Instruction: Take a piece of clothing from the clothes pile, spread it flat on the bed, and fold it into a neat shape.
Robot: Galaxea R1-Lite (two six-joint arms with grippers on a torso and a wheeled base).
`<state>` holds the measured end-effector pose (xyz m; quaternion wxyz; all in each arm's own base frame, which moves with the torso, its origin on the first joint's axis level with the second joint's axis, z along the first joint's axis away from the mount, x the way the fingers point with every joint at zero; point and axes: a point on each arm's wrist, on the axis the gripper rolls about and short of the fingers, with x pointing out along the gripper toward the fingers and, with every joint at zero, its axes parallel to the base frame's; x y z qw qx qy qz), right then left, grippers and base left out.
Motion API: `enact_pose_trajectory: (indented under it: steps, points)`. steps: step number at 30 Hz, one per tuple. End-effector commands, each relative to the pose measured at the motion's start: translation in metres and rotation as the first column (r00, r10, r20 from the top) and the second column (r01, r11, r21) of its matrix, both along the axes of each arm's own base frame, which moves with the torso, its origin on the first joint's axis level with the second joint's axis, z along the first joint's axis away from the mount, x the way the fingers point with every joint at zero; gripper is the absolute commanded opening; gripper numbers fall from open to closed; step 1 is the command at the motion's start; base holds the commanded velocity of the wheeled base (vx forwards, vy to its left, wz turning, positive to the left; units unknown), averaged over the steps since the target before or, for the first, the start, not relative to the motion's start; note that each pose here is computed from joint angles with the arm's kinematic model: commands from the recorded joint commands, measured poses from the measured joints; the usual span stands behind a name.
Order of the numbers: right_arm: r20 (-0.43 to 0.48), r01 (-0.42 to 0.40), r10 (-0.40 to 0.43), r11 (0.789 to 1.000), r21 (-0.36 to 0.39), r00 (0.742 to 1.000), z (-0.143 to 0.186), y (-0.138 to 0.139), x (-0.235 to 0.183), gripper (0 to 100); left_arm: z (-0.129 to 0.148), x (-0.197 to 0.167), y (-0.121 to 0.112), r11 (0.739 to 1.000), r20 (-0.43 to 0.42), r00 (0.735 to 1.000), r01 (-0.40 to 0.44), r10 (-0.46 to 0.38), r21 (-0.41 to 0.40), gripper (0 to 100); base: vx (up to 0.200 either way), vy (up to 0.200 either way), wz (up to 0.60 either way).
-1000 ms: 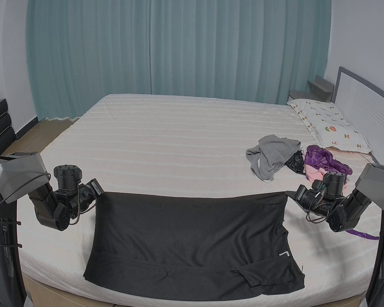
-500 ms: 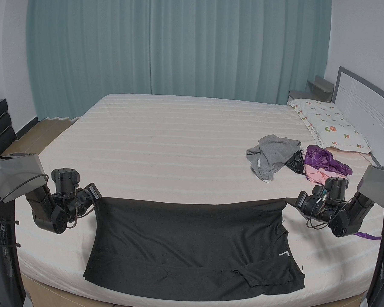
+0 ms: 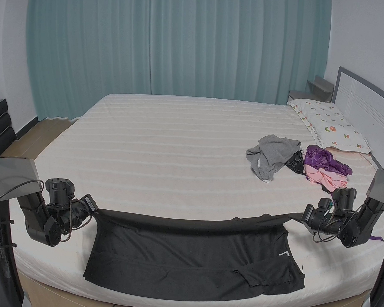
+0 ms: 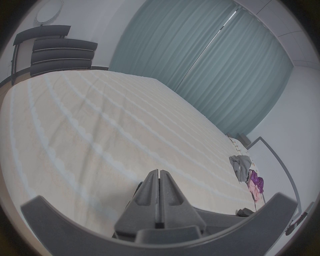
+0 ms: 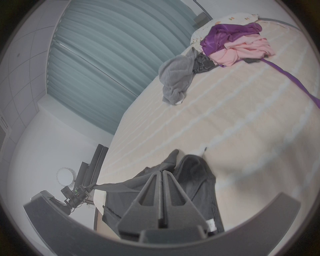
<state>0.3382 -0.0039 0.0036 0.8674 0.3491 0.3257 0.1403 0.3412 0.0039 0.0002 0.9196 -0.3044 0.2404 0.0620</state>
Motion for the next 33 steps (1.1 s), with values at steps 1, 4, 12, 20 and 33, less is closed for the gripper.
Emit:
enact_pose_trajectory:
  steps: [1,4,12,20,33]
  points:
    - [-0.046,-0.01,0.01,1.0,0.001,0.999,-0.004,0.001,-0.017,0,-0.004,-0.015,-0.001,1.0,-0.032,0.999,0.009,-0.009,0.007,0,0.0,0.0,0.0]
    - [-0.075,-0.024,0.023,1.0,-0.018,0.997,-0.011,0.001,-0.026,0,-0.008,-0.023,-0.002,1.0,-0.048,0.999,0.012,-0.012,0.007,0,0.0,0.0,0.0]
    - [-0.067,-0.076,0.07,0.993,-0.092,0.995,-0.02,0.001,-0.049,0,-0.014,-0.042,-0.003,1.0,-0.084,0.996,0.015,-0.015,0.004,0,0.0,0.0,0.0]
    - [-0.046,-0.068,0.064,0.992,-0.108,0.997,-0.017,-0.004,-0.056,0,-0.02,-0.055,-0.003,1.0,-0.113,0.993,0.016,-0.016,0.003,0,0.0,0.0,0.0]
    - [-0.121,-0.104,0.088,0.985,-0.138,0.989,-0.035,-0.003,-0.069,0,-0.045,-0.067,-0.002,0.998,-0.214,0.976,0.045,-0.035,0.038,0,0.0,0.0,0.0]
